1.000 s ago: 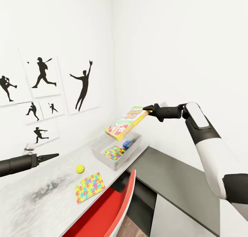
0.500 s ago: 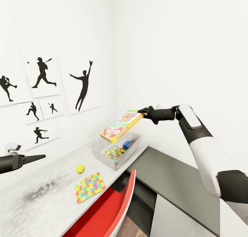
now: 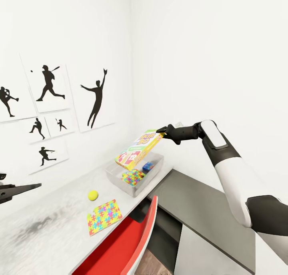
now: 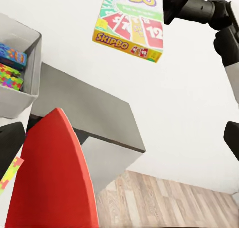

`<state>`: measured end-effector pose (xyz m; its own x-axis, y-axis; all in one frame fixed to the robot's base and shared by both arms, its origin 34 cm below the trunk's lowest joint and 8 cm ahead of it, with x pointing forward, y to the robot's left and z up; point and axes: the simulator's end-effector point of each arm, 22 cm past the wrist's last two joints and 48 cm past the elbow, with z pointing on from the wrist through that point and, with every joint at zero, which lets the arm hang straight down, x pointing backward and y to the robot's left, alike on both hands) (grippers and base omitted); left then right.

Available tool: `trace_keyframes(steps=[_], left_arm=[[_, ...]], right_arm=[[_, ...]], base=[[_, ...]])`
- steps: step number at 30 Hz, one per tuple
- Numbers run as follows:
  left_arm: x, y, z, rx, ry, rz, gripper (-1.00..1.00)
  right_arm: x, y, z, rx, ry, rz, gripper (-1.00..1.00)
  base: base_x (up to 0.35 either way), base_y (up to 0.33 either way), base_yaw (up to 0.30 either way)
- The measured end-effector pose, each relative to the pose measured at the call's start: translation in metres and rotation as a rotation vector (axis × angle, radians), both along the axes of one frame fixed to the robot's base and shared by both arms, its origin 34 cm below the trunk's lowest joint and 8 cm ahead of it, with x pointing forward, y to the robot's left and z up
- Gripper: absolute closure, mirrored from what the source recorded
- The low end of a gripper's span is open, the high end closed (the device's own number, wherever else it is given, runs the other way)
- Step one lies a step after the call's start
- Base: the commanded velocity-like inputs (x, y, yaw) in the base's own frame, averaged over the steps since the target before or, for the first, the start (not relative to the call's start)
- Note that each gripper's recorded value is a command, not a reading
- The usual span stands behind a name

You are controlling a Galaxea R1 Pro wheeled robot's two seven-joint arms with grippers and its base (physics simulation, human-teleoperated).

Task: Put all the toys in the child's room - the three board games (two on the bed and one on the table), the two jigsaw puzzles on the table, and the tennis ball on the table - inside the toy box on the table in the child's room.

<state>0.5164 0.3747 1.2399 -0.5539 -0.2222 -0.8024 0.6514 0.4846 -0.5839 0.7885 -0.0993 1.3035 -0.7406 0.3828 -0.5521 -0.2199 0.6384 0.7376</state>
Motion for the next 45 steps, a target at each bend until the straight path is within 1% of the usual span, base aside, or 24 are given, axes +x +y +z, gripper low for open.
trace_keyframes(steps=[3,10,12,14,19,24,29,45], left_arm=[[-0.001,0.005,-0.005,0.008,0.003,0.012,-1.0],[-0.001,0.008,-0.007,0.017,0.005,0.018,-1.0],[-0.002,0.006,-0.006,0.026,0.003,0.014,-1.0],[-0.007,0.002,-0.006,0.044,-0.002,0.004,-1.0],[-0.01,0.001,-0.007,0.053,0.002,0.003,-1.0],[-0.008,0.001,-0.01,0.054,0.008,0.004,-1.0],[-0.006,0.001,-0.013,0.055,0.014,0.003,-1.0],[0.0,0.001,-0.024,0.057,0.039,0.004,-1.0]], right_arm=[[0.002,0.0,-0.004,-0.002,0.005,-0.001,1.0],[0.005,0.001,-0.011,-0.002,0.017,0.0,1.0],[0.006,0.001,-0.014,-0.002,0.02,0.0,1.0],[0.007,0.001,-0.016,-0.001,0.023,-0.001,1.0],[0.009,0.001,-0.021,-0.001,0.031,0.0,1.0],[0.012,0.0,-0.027,-0.001,0.039,0.0,1.0],[0.016,0.001,-0.024,-0.001,0.034,0.0,1.0],[0.025,0.001,-0.032,-0.004,0.044,0.001,1.0]], base=[[0.0,0.0,0.0],[0.0,0.0,0.0],[0.0,0.0,0.0],[0.0,0.0,0.0],[0.0,0.0,0.0],[0.0,0.0,0.0],[0.0,0.0,0.0],[0.0,0.0,0.0]])
